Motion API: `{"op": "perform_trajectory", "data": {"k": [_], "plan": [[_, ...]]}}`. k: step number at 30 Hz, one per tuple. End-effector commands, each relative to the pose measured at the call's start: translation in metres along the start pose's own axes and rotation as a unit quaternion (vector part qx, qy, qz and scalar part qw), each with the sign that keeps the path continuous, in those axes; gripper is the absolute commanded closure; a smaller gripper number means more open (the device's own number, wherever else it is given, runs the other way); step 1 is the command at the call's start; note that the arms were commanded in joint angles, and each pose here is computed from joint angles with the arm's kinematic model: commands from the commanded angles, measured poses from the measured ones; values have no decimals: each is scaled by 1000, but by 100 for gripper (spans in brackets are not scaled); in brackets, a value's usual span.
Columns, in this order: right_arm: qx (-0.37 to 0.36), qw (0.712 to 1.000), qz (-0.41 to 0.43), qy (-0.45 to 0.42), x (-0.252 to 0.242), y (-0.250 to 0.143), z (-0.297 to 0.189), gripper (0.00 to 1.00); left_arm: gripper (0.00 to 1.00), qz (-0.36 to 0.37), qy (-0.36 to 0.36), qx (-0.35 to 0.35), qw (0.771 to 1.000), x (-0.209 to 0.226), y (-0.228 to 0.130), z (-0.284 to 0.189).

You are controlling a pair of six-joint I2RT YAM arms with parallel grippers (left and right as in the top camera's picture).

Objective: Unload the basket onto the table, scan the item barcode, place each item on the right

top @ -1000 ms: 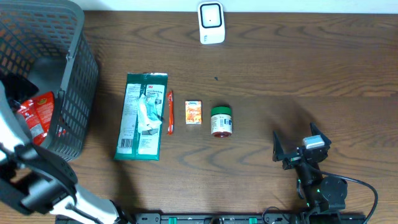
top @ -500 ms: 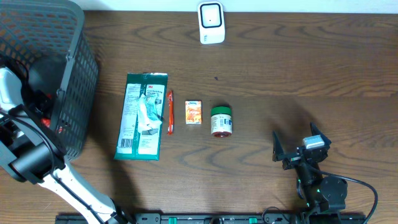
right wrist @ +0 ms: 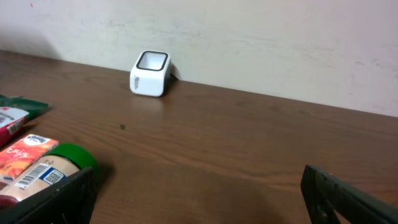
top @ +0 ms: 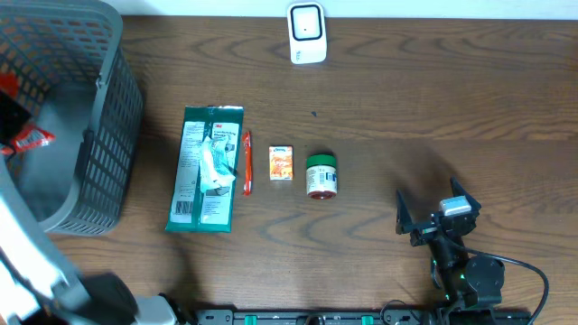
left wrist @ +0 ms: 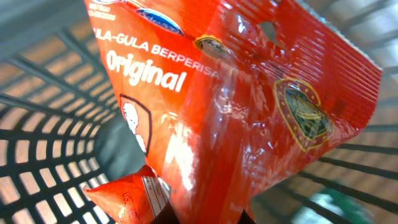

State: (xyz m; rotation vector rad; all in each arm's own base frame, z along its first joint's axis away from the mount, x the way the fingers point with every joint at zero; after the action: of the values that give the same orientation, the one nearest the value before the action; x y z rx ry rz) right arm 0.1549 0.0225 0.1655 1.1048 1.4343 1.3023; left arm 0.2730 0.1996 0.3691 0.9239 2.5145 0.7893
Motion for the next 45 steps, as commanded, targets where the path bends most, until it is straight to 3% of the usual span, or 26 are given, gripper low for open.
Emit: {"op": "perform_trajectory", "data": {"k": [1, 5, 10, 12, 21, 27, 30, 35, 40, 43, 44, 45], "plan": [[0, 1000, 6, 4, 1, 0, 0, 1, 93, 20, -146, -62, 987, -30, -10, -75], [0, 1000, 6, 4, 1, 0, 0, 1, 92, 78, -246, -75, 963, -62, -45, -133], [0, 1000, 6, 4, 1, 0, 0, 1, 92, 179, -342, -4, 922, -110, -98, -163], [0, 1000, 6, 4, 1, 0, 0, 1, 92, 187, -362, 31, 913, -126, -114, -163], [-12, 1000, -7, 4, 1, 3, 0, 1, 93, 266, -381, 186, 866, -211, -192, -142], [-65, 997, 12, 34, 4, 50, -12, 1, 93, 290, -372, 258, 843, -274, -253, -121], [-38, 999, 1, 9, -3, 95, -24, 1, 93, 301, -383, 278, 828, -315, -298, -111], [53, 998, -29, 3, -15, 162, -18, 1, 93, 300, -350, 307, 833, -361, -383, -83], [152, 988, -6, 29, -23, 191, 8, 1, 93, 327, -359, 316, 815, -383, -444, -64], [198, 979, 7, 42, -26, 190, 22, 1, 93, 338, -343, 304, 822, -386, -462, -52], [209, 977, 11, 43, -27, 187, 26, 1, 92, 339, -339, 299, 825, -386, -463, -50], [216, 975, 13, 45, -27, 185, 29, 1, 77, 339, -339, 300, 825, -387, -464, -49]]}}
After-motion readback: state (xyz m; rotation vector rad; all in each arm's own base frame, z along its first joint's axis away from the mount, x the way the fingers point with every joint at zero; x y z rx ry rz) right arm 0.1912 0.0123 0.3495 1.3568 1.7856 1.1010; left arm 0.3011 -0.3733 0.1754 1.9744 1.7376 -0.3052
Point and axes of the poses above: each gripper's point midway between its finger pads, its own z axis out along the fingers, its own x axis along the line the jaws close on, y = z × x, the point moved 9 cm from there along -z, back along the fingers, and after that the axes turned 1 degree about z, right-handed, at the moved point
